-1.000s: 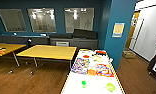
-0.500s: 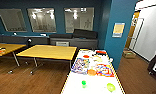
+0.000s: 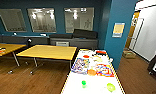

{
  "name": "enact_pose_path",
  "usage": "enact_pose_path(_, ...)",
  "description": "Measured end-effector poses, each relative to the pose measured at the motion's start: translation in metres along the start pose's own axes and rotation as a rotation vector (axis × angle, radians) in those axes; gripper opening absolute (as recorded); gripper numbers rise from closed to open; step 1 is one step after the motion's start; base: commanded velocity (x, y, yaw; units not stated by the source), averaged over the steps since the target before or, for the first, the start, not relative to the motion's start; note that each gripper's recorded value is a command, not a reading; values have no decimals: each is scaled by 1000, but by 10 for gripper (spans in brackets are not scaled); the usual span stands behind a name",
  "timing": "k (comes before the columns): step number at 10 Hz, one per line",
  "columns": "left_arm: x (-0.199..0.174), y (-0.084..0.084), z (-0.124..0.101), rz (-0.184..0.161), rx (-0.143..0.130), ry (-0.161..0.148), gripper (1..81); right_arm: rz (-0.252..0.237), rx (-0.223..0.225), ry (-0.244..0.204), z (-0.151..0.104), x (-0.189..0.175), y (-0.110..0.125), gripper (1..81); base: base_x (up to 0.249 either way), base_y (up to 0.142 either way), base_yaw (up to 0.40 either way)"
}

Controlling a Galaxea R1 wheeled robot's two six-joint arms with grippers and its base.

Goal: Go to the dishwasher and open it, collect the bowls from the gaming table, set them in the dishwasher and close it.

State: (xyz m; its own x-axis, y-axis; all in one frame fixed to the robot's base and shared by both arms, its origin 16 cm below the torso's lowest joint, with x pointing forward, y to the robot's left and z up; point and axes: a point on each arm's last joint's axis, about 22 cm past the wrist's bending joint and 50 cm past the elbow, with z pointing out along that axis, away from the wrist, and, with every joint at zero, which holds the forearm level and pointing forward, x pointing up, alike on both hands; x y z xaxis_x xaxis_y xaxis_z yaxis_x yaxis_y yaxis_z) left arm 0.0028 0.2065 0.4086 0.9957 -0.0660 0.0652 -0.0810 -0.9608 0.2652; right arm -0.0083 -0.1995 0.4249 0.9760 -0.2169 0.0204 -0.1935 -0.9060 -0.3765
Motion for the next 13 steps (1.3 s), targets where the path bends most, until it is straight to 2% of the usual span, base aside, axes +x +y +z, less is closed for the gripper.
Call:
enact_pose_path(1, 0, 0, 0, 0, 0, 0, 811, 14, 30, -1, -6, 1, -4, 811, 0, 0, 0)
enact_pose_path(4, 0, 0, 0, 0, 0, 0, 811, 101, 98, 1, -33, 8, -4, 811, 0, 0, 0)
enact_pose_path(6, 0, 0, 0, 0, 0, 0, 811, 132, 147, 18, -61, 22, -1, 811, 0, 0, 0)
enact_pose_path(8, 0, 0, 0, 0, 0, -1, 811, 144, 184, 57, -107, 55, 12, 811, 0, 0, 0)
enact_pose_path(9, 0, 0, 0, 0, 0, -1, 811, 144, 188, 81, -133, 69, 24, 811, 0, 0, 0)
enact_pose_path(11, 0, 0, 0, 0, 0, 0, 811, 155, 176, 127, -198, 89, 55, 811, 0, 0, 0)
enact_pose_path(13, 0, 0, 0, 0, 1, 0, 811, 167, 151, 197, -255, 108, 79, 811, 0, 0, 0)
